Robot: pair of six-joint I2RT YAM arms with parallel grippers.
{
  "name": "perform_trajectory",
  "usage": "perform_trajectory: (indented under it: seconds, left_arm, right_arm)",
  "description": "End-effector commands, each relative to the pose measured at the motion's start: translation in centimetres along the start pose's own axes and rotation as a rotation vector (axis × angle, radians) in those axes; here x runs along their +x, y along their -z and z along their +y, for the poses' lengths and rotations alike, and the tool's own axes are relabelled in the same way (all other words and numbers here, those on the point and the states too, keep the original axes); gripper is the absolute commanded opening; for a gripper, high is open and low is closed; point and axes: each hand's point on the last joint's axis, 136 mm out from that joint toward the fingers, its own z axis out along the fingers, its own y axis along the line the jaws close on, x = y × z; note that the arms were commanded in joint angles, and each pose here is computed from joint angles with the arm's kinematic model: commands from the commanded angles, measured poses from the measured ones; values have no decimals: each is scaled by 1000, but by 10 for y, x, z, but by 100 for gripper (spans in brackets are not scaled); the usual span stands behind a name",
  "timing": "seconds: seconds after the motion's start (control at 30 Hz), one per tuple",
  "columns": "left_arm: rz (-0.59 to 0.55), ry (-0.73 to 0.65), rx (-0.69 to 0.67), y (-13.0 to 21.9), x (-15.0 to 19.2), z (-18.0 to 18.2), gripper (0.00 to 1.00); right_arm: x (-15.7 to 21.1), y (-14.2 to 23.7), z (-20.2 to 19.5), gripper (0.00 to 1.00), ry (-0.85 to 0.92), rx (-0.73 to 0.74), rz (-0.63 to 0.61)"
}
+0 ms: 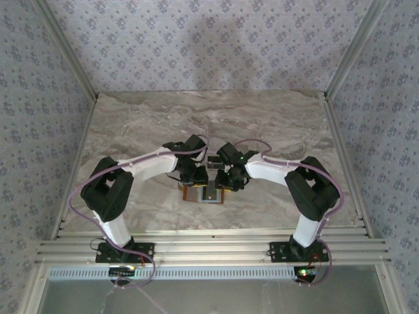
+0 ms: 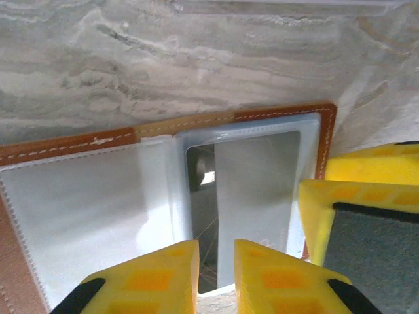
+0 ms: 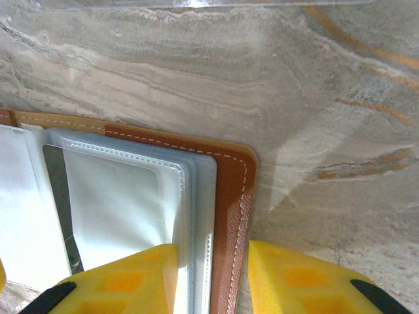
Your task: Take the credit cards out of the card holder
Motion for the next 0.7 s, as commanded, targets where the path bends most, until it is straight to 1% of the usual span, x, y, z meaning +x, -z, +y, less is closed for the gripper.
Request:
perform_trajectory:
  seconds: [0.0, 0.1, 0.23, 0.37, 0.5, 0.67]
  left_arm:
    - [44, 13, 59, -3, 6, -6, 23]
    - [71, 13, 53, -11, 9, -3, 23]
    - [86, 19, 102, -17, 11, -9, 23]
    - [104, 38, 93, -24, 12, -3, 23]
    - [105, 52, 81, -27, 13, 3, 23]
    - [85, 57, 67, -22, 12, 8, 24]
  right_arm:
    - [7, -5, -17, 34, -5, 63, 35]
    - [6, -5, -16, 34, -4, 61, 34]
    - [6, -5, -15, 34, 0, 60, 36]
    - [6, -4, -15, 34, 2, 63, 38]
    - [7, -4, -15, 34, 3, 64, 41]
    - [7, -4, -16, 34, 3, 67, 42]
